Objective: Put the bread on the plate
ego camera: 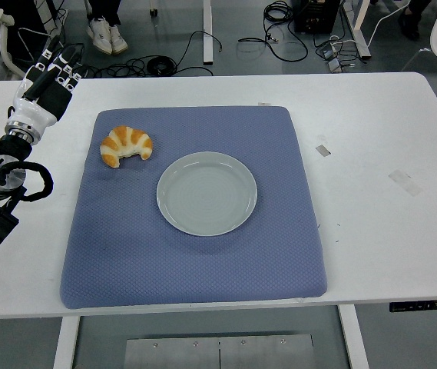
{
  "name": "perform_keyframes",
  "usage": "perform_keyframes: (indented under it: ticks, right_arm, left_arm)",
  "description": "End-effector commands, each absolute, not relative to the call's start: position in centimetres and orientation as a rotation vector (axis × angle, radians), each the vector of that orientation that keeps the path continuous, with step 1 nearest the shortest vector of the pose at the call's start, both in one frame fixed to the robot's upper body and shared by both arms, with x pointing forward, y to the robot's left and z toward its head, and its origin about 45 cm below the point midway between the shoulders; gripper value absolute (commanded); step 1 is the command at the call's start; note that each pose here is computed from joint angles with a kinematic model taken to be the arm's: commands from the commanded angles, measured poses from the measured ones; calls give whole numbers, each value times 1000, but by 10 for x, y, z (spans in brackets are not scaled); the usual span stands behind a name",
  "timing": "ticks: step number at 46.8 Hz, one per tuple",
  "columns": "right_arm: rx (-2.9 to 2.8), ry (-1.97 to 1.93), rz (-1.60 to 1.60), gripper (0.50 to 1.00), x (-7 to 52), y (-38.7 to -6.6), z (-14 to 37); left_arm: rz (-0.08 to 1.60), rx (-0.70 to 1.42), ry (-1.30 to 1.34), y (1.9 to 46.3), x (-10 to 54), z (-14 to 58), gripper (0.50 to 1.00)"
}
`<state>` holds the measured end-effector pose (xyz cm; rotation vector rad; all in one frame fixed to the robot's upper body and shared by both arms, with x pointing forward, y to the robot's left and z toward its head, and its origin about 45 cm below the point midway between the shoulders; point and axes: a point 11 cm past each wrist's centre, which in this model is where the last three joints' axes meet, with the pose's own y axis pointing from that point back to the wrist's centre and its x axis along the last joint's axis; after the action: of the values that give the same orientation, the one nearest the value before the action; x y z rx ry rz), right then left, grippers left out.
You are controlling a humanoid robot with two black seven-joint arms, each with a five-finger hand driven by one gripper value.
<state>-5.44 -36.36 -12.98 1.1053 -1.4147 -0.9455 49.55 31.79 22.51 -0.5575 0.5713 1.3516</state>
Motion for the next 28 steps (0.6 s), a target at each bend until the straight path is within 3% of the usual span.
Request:
perform_keyframes:
  ticks: [1, 12, 18, 28]
  right_arm:
    - [1105, -1415, -945, 1000, -54, -364, -130]
    - [1105, -1415, -945, 1000, -54, -364, -130]
    - [1105, -1415, -945, 1000, -54, -364, -130]
    - [1105, -1415, -945, 1000, -54, -364, -130]
  left_arm:
    - [1348, -541, 565, 316, 496, 226, 980]
    - [1310, -459, 529, 304, 498, 227, 978]
    - [1283, -395, 496, 299, 497, 226, 928]
    - [1304, -179, 366, 298, 502, 229, 916]
